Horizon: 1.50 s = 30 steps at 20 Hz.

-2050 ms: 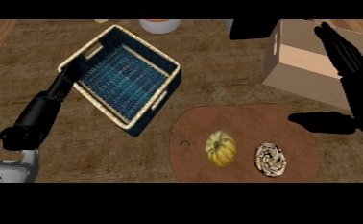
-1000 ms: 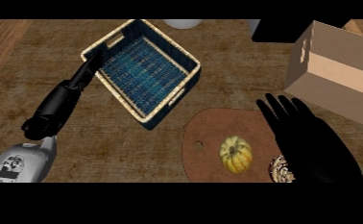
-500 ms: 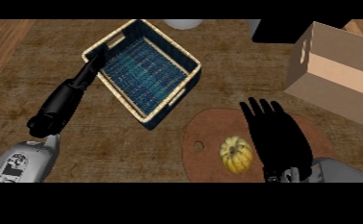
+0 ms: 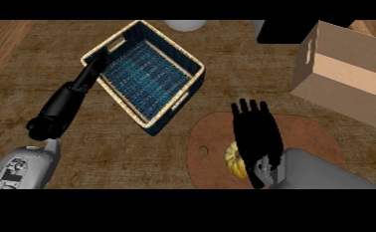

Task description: Pick the squash from the cutting board and place it in the cardboard box

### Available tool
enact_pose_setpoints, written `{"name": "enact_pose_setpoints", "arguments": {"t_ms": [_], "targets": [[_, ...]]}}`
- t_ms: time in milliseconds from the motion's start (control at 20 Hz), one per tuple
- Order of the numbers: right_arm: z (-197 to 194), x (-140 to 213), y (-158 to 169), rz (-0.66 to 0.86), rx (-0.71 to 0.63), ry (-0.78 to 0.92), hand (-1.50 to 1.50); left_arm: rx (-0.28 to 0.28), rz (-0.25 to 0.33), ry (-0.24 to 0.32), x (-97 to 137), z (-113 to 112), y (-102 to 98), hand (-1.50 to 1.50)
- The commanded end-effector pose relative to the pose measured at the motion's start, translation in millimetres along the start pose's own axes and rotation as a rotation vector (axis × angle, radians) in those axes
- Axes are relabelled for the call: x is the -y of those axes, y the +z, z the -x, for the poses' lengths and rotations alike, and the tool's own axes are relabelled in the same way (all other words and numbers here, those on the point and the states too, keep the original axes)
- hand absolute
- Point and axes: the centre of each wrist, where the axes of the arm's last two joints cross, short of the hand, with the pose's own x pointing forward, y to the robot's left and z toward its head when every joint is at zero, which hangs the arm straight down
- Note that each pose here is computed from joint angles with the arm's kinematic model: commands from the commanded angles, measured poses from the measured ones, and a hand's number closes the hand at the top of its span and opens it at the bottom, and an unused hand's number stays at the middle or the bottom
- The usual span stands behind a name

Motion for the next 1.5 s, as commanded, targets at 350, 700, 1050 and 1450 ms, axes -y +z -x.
{"name": "enact_pose_setpoints", "arguments": {"t_ms": [350,700,1050,1450], "targets": [[-50.7,7.8,-26.0,-0.024,-0.294,0.142,-1.5,-0.01,0.002,0.003,-3.1,4.5,11.3,0.0],[-66.3,-0.9,-24.9,-0.031,-0.295,0.154,-1.5,-0.01,-0.021,-0.001,-9.3,8.1,7.1,0.0],[-70.1,-12.4,-26.0,-0.094,-0.302,0.158,-1.5,-0.018,-0.03,0.013,-2.8,10.5,-0.9,0.0],[-61.2,-14.2,-29.6,-0.085,-0.376,0.154,-1.5,-0.011,-0.033,0.001,0.2,13.8,10.5,0.0]]}}
